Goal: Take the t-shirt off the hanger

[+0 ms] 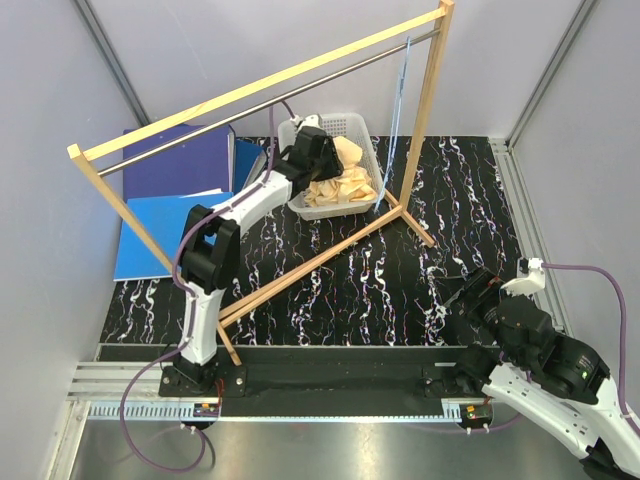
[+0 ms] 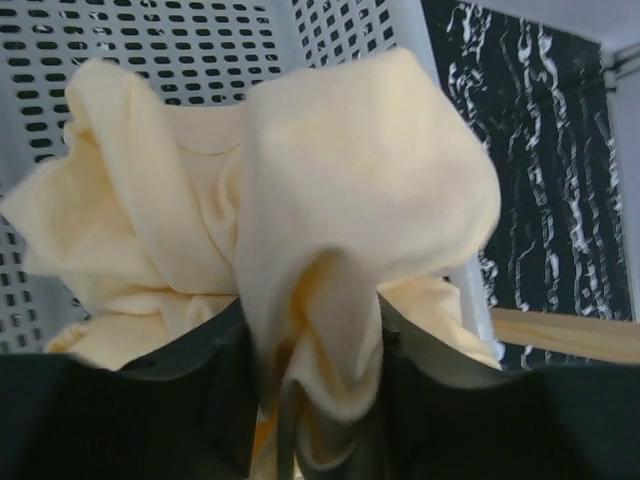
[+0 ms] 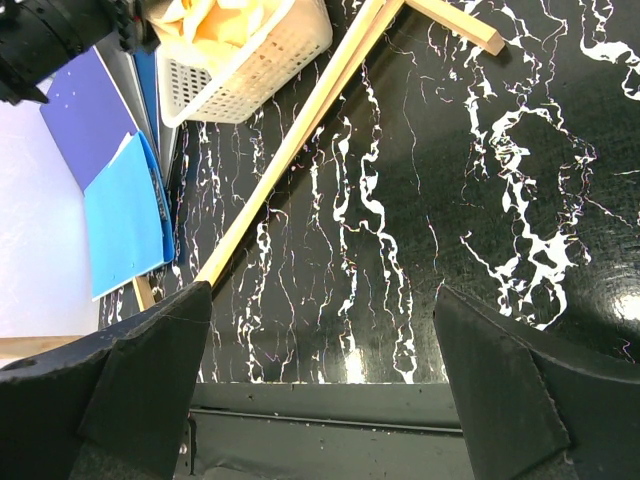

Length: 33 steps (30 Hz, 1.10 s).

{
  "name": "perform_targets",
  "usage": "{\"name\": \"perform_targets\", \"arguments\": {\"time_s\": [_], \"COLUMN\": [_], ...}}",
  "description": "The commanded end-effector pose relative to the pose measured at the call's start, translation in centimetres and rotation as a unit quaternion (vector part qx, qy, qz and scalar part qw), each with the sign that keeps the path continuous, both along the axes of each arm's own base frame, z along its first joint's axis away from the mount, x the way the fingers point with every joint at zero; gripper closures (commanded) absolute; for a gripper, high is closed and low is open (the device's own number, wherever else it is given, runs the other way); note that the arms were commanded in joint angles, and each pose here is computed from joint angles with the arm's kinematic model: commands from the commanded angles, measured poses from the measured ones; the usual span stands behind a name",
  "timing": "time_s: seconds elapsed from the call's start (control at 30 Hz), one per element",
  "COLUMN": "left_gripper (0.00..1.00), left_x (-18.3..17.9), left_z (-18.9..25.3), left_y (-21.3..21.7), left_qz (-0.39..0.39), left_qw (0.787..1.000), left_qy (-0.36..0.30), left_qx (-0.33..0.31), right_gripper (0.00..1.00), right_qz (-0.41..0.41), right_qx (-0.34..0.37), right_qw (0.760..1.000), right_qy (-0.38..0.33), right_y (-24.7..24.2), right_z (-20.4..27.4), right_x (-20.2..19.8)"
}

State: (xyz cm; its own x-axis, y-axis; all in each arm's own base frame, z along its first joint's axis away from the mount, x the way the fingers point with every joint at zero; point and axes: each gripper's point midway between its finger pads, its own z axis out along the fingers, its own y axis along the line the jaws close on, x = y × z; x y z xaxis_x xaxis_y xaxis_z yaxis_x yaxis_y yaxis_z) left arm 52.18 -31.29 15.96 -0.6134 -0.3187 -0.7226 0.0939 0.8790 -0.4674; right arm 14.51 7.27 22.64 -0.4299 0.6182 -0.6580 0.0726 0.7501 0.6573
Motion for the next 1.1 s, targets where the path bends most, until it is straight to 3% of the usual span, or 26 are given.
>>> {"name": "perform_targets", "arguments": {"time_s": [0.0,0.03,0.07,0.13,0.63,0.73,0.87,1.0,1.07], "left_gripper": [0.29,0.23,0.06,0.01,0.01,0.01,0.01,0.01,0.01], "left_x": [-0.6,-1.0,-1.3,-2.4,-13.6,-18.3,-26.8,-33.3,-36.1], "left_z": [2.4,3.7,4.2,5.8,11.3,10.1,7.7,3.7,4.1], "left_y": [1.0,1.2,1.3,1.8,3.0,1.6,-1.9,-1.5,-0.9], "left_qz": [-0.021,-0.023,-0.026,-0.030,-0.099,-0.137,-0.236,-0.266,-0.288], "left_qw": [1.000,1.000,1.000,1.000,0.993,0.987,0.963,0.956,0.948], "left_qy": [0.013,0.005,0.002,-0.005,-0.008,0.006,0.025,0.049,0.038], "left_qx": [-0.002,-0.005,-0.004,-0.007,-0.065,-0.085,-0.131,-0.115,-0.128], "right_gripper": [0.00,0.00,0.00,0.00,0.00,0.00,0.00,0.00,0.00], "right_qz": [0.009,0.012,0.012,0.014,0.061,0.078,0.094,0.112,0.114], "right_qx": [0.003,0.000,0.000,-0.001,0.001,0.005,0.016,0.027,0.047], "right_qw": [1.000,1.000,1.000,1.000,0.998,0.997,0.995,0.993,0.992], "right_qy": [-0.003,0.001,-0.001,0.000,0.022,0.024,0.023,0.034,0.029], "right_y": [0.7,0.9,1.0,1.0,4.4,5.5,6.8,8.0,8.6], "right_z": [0.4,0.3,0.3,0.3,-1.3,-1.6,-1.7,-3.0,-3.1], "right_x": [0.3,0.3,0.4,0.4,1.0,1.2,1.5,1.4,1.6]}}
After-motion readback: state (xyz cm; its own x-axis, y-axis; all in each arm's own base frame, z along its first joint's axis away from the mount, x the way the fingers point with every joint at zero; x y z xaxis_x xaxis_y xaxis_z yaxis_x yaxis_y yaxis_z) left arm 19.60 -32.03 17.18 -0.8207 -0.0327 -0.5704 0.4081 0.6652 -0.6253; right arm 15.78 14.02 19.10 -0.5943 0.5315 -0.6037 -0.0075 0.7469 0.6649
